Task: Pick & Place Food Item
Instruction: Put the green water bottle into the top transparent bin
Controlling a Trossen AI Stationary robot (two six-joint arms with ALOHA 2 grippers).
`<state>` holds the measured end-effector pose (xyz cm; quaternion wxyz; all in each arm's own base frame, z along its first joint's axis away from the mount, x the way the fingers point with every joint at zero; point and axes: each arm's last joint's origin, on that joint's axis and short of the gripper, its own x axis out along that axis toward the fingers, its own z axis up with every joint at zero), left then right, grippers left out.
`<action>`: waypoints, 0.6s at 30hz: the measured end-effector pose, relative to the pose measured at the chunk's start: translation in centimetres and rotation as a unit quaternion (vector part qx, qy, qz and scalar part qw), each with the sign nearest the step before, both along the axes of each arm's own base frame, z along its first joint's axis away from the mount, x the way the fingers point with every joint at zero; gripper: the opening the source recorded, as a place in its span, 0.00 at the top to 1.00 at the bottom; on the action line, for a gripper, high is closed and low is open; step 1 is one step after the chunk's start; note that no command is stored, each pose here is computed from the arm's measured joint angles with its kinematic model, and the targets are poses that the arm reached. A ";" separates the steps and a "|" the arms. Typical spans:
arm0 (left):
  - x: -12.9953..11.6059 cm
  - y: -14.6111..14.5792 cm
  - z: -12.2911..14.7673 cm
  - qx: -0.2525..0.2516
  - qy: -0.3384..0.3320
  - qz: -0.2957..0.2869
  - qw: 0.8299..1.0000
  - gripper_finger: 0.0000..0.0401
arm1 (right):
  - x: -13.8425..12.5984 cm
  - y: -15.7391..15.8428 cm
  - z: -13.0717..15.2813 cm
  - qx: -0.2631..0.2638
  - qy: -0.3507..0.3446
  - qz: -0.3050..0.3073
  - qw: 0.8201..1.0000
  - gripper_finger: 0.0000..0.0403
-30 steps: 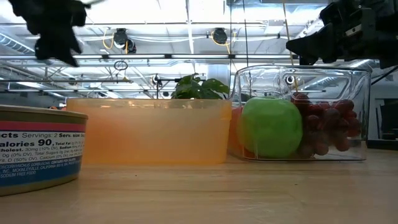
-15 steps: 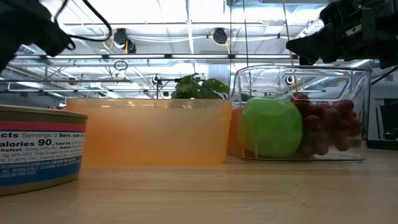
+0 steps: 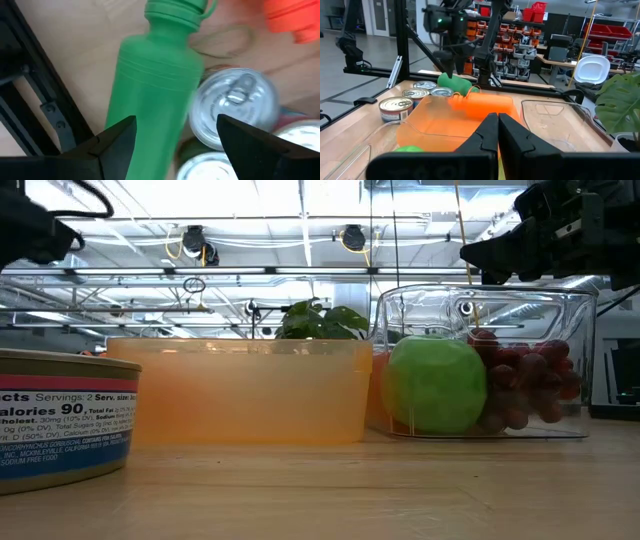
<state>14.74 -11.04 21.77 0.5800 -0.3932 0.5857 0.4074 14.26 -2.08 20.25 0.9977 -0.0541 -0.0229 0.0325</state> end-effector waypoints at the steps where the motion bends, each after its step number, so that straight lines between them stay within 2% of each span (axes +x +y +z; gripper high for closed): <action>1: 0.1 -0.2 -0.4 0.010 0.011 -0.002 1.000 0.29 | 0.0 0.0 0.0 0.000 0.000 0.000 1.000 1.00; 4: 0.4 -0.5 -1.3 0.034 0.040 0.007 0.999 0.29 | 0.0 0.0 0.0 0.000 0.000 0.000 1.000 1.00; 12: 1.1 -1.1 -3.0 0.058 0.080 0.013 0.995 0.29 | 0.0 0.0 0.0 0.000 0.000 0.000 1.000 1.00; 18: 1.3 -1.3 -3.6 0.065 0.096 0.043 0.992 0.27 | 0.0 0.0 0.0 0.000 0.000 0.000 1.000 1.00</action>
